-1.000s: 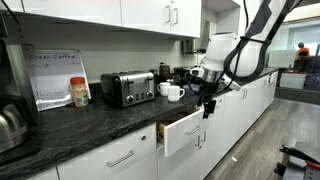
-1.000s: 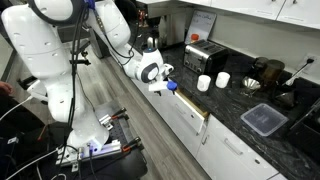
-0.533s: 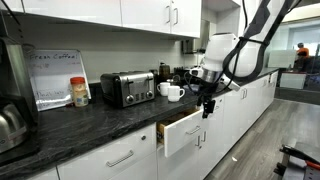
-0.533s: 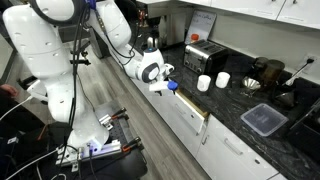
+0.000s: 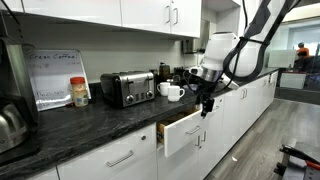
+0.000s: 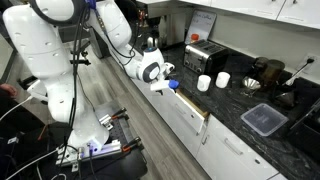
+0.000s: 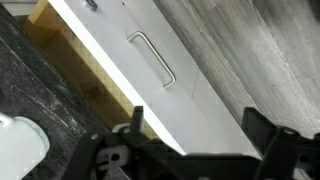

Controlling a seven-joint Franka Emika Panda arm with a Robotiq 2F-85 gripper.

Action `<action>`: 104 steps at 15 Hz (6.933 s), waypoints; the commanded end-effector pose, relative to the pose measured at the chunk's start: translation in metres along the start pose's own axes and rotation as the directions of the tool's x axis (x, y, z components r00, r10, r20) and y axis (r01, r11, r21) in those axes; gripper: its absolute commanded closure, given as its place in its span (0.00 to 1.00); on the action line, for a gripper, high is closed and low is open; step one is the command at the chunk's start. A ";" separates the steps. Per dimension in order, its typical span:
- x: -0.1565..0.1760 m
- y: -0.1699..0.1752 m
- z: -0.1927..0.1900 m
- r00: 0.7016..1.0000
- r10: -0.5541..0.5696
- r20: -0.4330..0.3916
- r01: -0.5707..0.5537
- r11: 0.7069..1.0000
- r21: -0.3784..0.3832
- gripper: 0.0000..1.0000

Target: Open the first drawer from the right and then put a mug from the counter in it

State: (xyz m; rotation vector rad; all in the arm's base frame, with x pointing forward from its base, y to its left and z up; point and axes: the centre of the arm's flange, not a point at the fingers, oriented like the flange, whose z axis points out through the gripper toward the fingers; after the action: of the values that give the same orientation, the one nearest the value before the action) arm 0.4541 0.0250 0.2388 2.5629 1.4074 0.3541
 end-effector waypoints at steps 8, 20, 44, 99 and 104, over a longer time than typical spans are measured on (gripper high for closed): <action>-0.005 0.028 0.044 0.963 -0.261 -0.074 0.254 0.963 -0.089 0.00; 0.005 0.052 0.089 0.846 -0.527 -0.080 0.523 0.850 -0.068 0.00; -0.009 0.038 0.095 0.732 -0.658 -0.177 0.681 0.701 0.211 0.00; -0.032 0.004 0.089 0.736 -0.624 -0.263 0.649 0.538 0.538 0.00; -0.037 -0.011 0.076 0.749 -0.604 -0.272 0.630 0.522 0.575 0.00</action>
State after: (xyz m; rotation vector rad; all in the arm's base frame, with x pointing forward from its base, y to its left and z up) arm 0.4686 -0.0072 0.1452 2.1595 2.7090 -0.2358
